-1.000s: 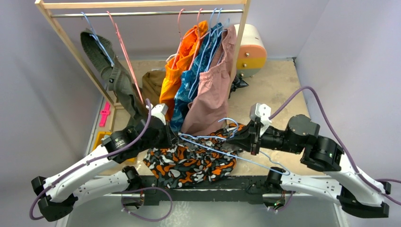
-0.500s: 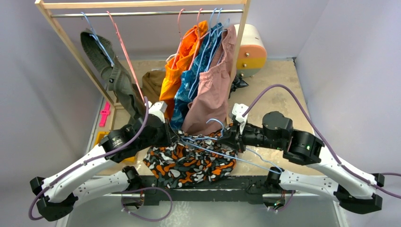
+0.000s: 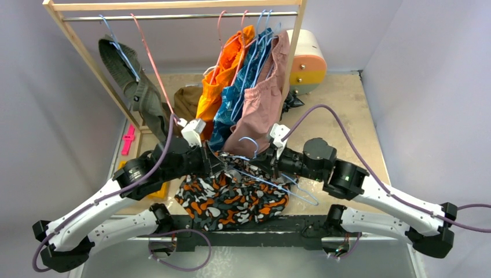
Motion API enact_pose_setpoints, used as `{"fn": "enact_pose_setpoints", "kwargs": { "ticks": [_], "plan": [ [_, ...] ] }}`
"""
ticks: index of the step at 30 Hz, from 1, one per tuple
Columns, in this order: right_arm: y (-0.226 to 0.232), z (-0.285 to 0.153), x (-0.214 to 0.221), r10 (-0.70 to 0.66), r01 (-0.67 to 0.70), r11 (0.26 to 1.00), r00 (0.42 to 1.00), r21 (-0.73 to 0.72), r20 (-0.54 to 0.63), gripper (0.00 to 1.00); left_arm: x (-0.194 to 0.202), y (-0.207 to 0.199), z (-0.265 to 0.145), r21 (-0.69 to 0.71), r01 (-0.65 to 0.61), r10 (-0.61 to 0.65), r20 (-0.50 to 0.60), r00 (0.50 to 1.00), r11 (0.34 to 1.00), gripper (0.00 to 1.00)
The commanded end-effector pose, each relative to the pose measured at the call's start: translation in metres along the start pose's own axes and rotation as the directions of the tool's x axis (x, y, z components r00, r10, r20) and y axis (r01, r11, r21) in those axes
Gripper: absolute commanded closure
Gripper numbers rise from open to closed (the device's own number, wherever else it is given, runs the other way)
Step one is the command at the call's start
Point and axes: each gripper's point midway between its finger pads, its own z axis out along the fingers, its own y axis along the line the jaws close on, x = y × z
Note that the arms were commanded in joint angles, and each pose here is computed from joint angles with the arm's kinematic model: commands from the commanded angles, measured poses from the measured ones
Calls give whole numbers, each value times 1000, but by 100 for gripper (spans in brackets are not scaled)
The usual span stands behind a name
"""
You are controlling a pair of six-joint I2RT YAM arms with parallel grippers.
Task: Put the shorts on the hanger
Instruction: Hang the shorts on the hanger.
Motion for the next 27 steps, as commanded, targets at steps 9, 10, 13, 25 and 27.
{"fn": "enact_pose_setpoints", "kwargs": {
  "ticks": [9,10,13,25,27],
  "plan": [
    [12,33,-71,-7,35,997,934,-72,356,100,-54,-96,-52,317,-41,5,114,994,947,100],
    [16,31,-77,-1,39,995,924,-91,382,100,-55,-99,-52,321,-44,8,112,994,946,100],
    [28,23,-91,12,61,987,896,-151,444,100,-59,-109,-54,347,-52,16,106,994,936,100],
    [31,-39,-118,98,11,985,785,-172,612,100,-63,-143,-54,483,-42,-1,88,996,874,100],
    [30,-36,-115,101,7,985,782,-171,615,100,-62,-148,-49,502,-37,1,72,997,864,100]
  ]
}}
